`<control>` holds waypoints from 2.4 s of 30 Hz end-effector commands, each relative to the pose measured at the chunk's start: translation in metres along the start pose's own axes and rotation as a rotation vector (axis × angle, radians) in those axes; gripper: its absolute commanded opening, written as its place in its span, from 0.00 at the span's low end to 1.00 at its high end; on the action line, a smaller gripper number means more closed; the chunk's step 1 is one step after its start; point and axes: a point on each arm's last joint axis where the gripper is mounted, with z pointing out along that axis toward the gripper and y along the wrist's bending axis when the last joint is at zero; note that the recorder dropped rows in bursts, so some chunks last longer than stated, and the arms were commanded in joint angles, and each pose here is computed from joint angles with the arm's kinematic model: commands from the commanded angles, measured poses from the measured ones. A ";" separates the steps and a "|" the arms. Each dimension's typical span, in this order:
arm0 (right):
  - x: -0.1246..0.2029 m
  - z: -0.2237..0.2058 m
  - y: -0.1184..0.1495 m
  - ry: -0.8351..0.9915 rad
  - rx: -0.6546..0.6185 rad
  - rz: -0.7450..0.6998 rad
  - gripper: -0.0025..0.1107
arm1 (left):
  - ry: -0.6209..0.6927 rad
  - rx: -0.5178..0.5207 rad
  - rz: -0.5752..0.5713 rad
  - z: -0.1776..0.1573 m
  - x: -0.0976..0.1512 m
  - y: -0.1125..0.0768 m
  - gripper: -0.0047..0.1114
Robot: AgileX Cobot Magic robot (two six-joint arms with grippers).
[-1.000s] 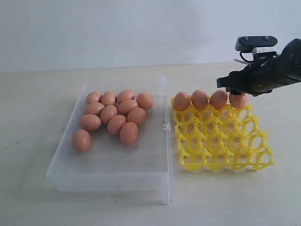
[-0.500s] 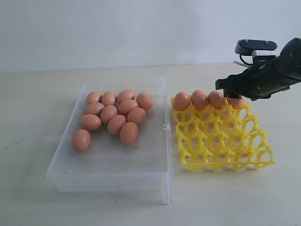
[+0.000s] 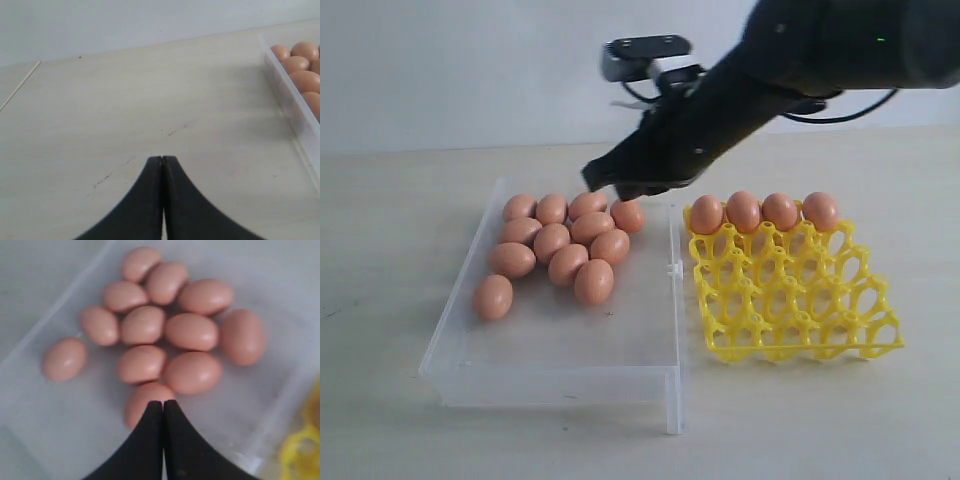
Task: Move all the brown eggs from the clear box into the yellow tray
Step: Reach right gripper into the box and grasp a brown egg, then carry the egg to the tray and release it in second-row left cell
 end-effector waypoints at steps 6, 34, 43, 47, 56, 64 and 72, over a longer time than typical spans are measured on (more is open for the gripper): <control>-0.018 0.074 0.046 0.330 -0.153 -0.031 0.20 | -0.013 0.006 -0.005 0.000 -0.002 0.000 0.04; -0.023 0.161 0.065 0.319 -0.191 0.323 0.48 | -0.013 0.006 -0.005 0.000 -0.002 0.000 0.04; -0.018 0.176 0.061 0.286 -0.174 0.363 0.48 | -0.013 0.006 -0.005 0.000 -0.002 0.000 0.04; -0.007 0.190 0.057 0.319 -0.167 0.375 0.48 | -0.013 0.006 -0.005 0.000 -0.002 0.000 0.04; -0.018 0.179 0.056 0.254 -0.143 0.245 0.02 | -0.013 0.006 -0.005 0.000 -0.002 0.000 0.04; -0.028 0.135 0.061 0.161 -0.135 0.123 0.02 | -0.013 0.006 -0.005 0.000 -0.002 0.000 0.04; 0.021 0.061 0.047 -0.188 0.009 0.114 0.02 | -0.013 0.006 -0.005 0.000 -0.002 0.000 0.04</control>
